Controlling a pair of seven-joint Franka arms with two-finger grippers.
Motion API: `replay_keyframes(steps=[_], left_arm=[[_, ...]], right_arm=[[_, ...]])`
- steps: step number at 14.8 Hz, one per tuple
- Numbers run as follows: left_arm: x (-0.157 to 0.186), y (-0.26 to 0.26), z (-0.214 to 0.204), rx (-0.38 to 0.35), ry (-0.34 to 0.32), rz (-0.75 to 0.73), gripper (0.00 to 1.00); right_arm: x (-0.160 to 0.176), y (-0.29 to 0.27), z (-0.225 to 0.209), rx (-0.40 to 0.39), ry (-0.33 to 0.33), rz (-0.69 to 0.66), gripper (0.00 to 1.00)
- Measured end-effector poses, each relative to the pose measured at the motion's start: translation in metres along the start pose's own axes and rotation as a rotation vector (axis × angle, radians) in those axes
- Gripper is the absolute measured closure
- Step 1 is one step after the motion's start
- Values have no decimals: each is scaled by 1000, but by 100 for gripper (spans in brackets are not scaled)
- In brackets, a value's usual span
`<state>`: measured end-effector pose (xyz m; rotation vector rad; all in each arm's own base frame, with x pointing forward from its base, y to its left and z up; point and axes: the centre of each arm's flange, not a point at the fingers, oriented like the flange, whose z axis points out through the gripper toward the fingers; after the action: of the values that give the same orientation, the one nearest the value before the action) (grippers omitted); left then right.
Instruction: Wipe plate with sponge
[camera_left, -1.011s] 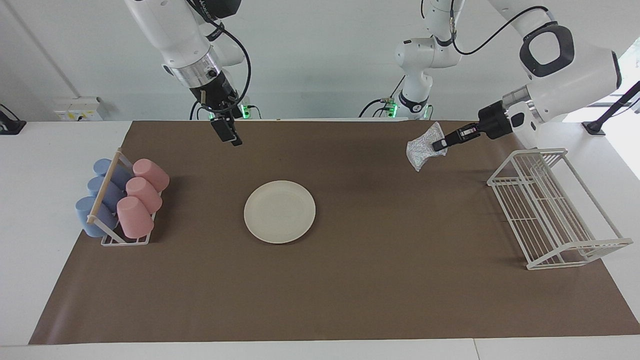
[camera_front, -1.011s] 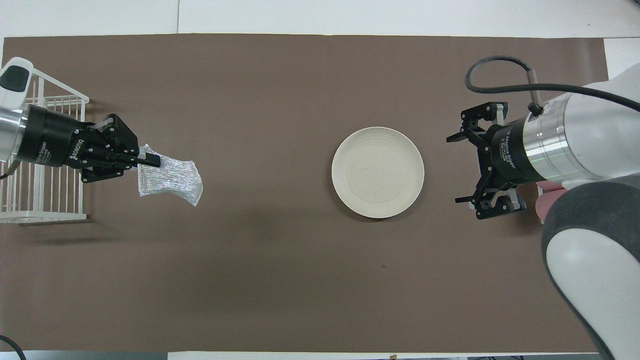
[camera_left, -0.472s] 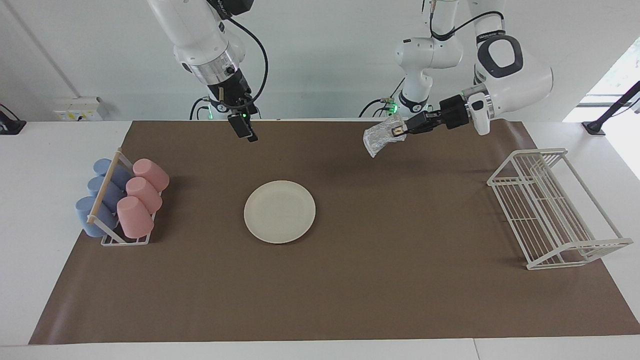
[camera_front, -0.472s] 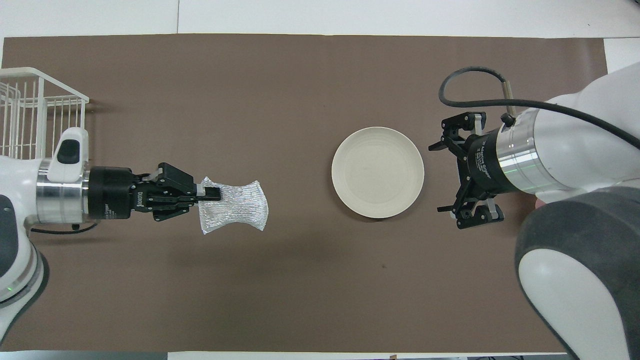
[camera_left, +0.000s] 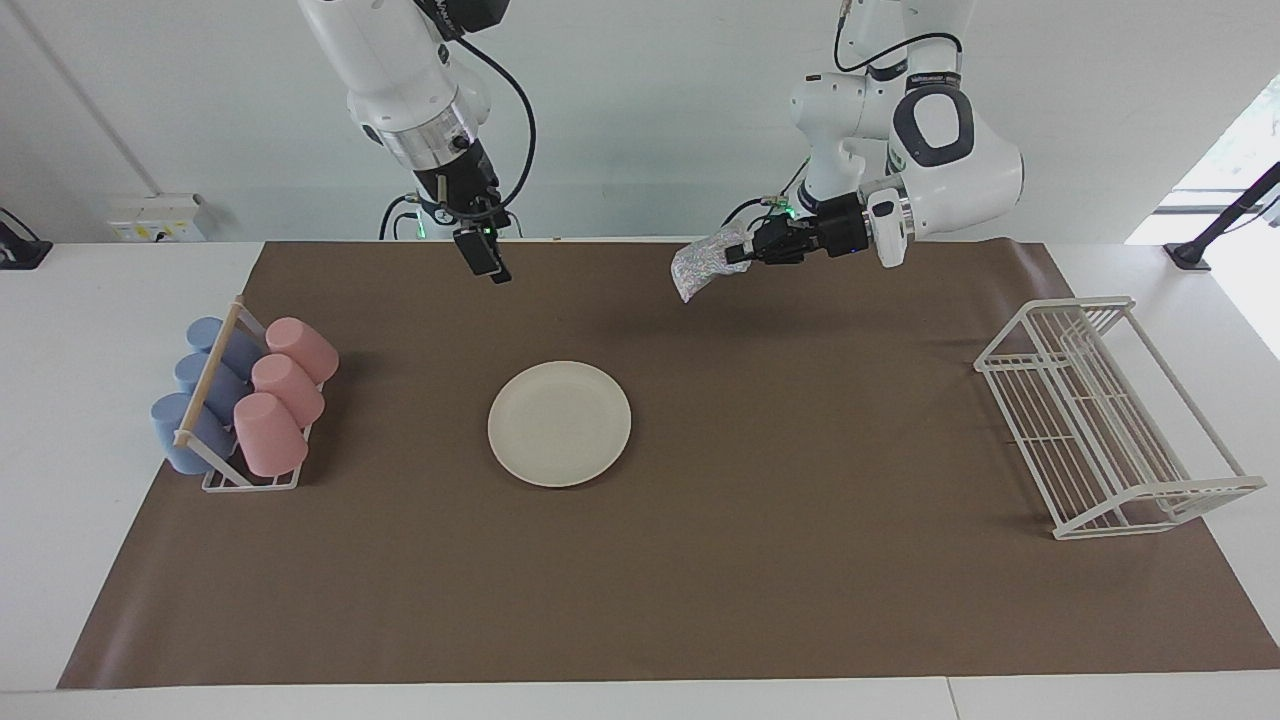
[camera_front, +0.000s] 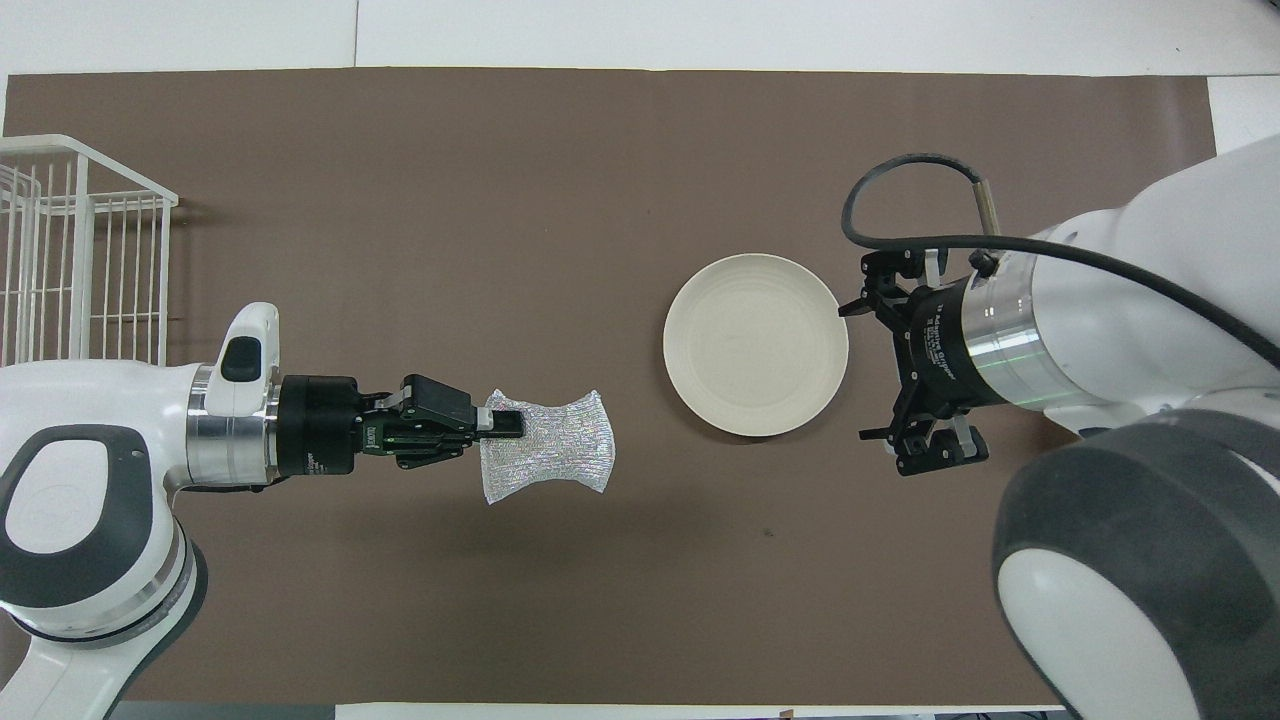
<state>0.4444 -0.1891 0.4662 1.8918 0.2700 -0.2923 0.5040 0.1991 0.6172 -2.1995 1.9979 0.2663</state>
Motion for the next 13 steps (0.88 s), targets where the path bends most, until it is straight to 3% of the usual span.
replay_keyframes(steps=[3, 8, 11, 13], left_arm=[[0, -3, 2, -48, 3, 29, 95], [-8, -4, 21, -74, -21, 53, 95], [-13, -1, 37, -76, -16, 76, 95], [-16, 1, 45, -92, -16, 77, 95]], right_arm=[[-20, 6, 6, 3, 35, 137, 0], [-76, 9, 27, -64, 129, 121, 0], [-96, -4, 33, -72, 130, 222, 0], [-116, -2, 45, -81, 135, 213, 0]])
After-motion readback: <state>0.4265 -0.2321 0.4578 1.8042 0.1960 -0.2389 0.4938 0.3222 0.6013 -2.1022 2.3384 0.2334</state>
